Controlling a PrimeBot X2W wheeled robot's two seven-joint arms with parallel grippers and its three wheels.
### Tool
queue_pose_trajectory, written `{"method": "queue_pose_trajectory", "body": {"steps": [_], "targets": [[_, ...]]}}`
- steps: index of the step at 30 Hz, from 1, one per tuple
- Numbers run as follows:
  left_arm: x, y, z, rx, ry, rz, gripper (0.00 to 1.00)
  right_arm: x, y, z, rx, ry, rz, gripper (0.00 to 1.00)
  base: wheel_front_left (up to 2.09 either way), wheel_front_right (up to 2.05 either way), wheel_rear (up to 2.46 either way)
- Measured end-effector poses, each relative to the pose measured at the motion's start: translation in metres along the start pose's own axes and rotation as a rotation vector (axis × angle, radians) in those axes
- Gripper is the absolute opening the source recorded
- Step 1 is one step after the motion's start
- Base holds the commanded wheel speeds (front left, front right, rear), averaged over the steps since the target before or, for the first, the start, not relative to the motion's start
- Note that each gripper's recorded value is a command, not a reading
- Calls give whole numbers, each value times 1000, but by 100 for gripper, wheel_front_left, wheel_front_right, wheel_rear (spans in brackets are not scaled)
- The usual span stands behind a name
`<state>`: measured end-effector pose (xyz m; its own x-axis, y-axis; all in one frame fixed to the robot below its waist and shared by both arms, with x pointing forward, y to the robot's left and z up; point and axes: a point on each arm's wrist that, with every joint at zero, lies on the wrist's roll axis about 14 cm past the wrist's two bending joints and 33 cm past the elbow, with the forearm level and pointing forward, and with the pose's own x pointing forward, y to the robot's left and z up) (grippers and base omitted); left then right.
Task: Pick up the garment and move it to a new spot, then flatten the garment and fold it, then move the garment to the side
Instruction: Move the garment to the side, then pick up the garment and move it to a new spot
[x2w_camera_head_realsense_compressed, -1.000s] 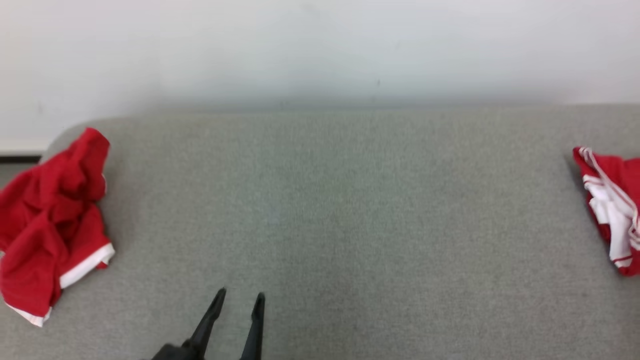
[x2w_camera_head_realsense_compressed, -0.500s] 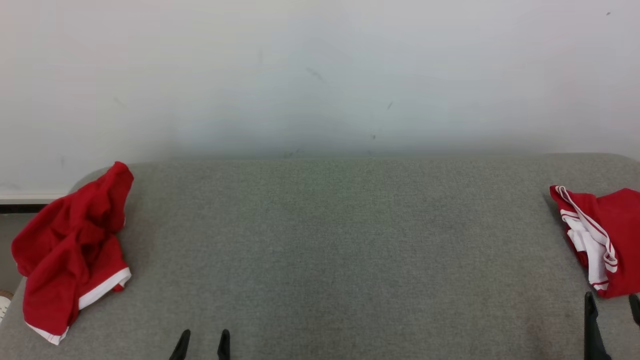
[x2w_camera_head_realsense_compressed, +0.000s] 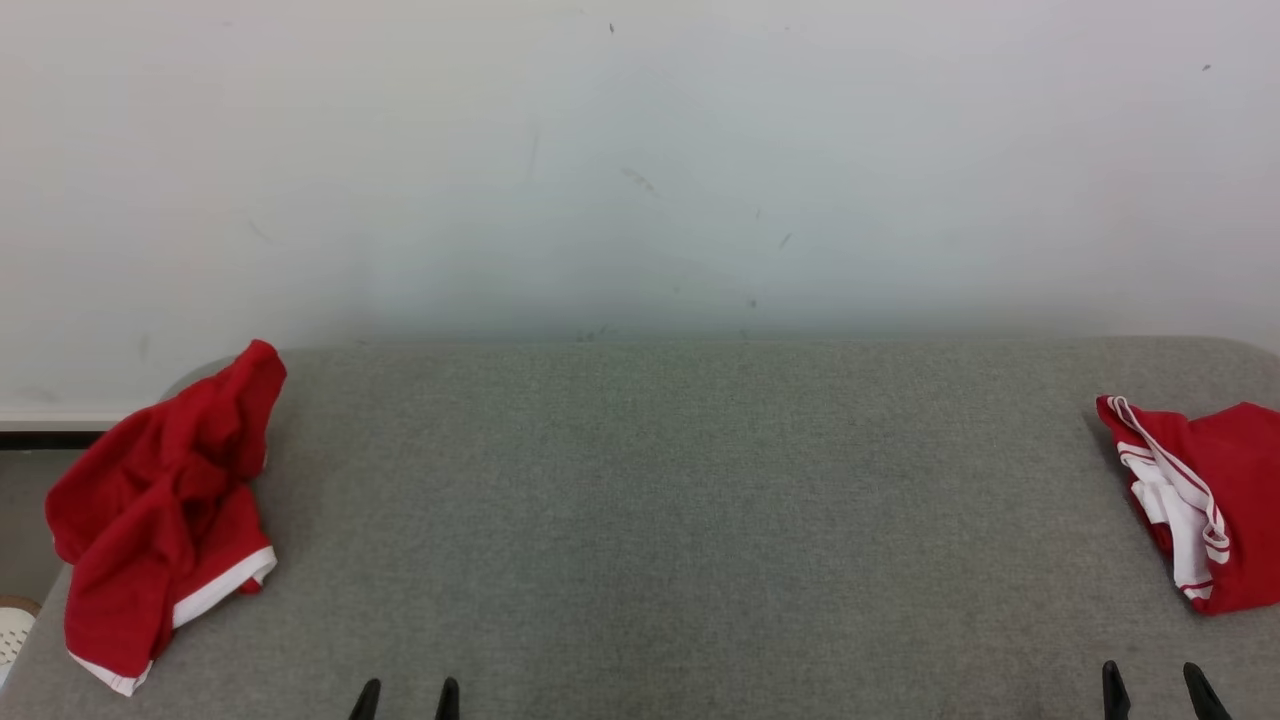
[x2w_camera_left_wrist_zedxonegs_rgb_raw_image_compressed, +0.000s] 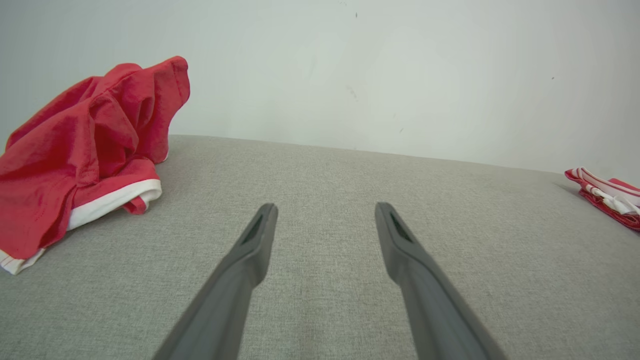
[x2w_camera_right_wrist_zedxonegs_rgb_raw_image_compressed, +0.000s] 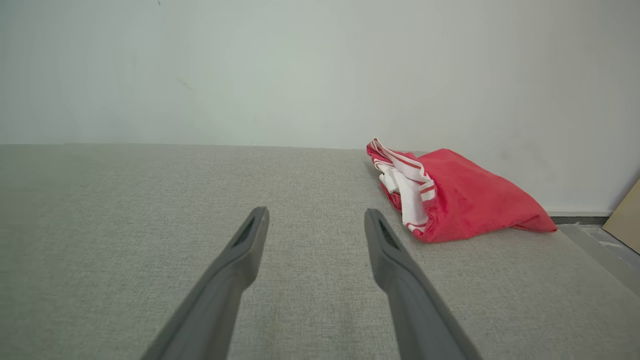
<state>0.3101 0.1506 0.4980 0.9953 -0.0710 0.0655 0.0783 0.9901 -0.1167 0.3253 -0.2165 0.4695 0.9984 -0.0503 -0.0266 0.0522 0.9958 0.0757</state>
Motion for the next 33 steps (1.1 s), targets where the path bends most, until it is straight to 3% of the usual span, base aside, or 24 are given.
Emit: {"method": "queue_pose_trajectory", "body": {"steps": [14, 28, 33], "targets": [[-8, 12, 4, 4, -15, 37, 100, 4, 19, -13, 17, 45, 59, 100, 0, 0, 0], [-75, 78, 8, 12, -39, 311, 100, 29, 128, -20, 18, 85, 385, 100, 0, 0, 0], [-91, 91, 10, 11, -51, 367, 100, 32, 149, -19, 12, 85, 446, 100, 0, 0, 0]]}}
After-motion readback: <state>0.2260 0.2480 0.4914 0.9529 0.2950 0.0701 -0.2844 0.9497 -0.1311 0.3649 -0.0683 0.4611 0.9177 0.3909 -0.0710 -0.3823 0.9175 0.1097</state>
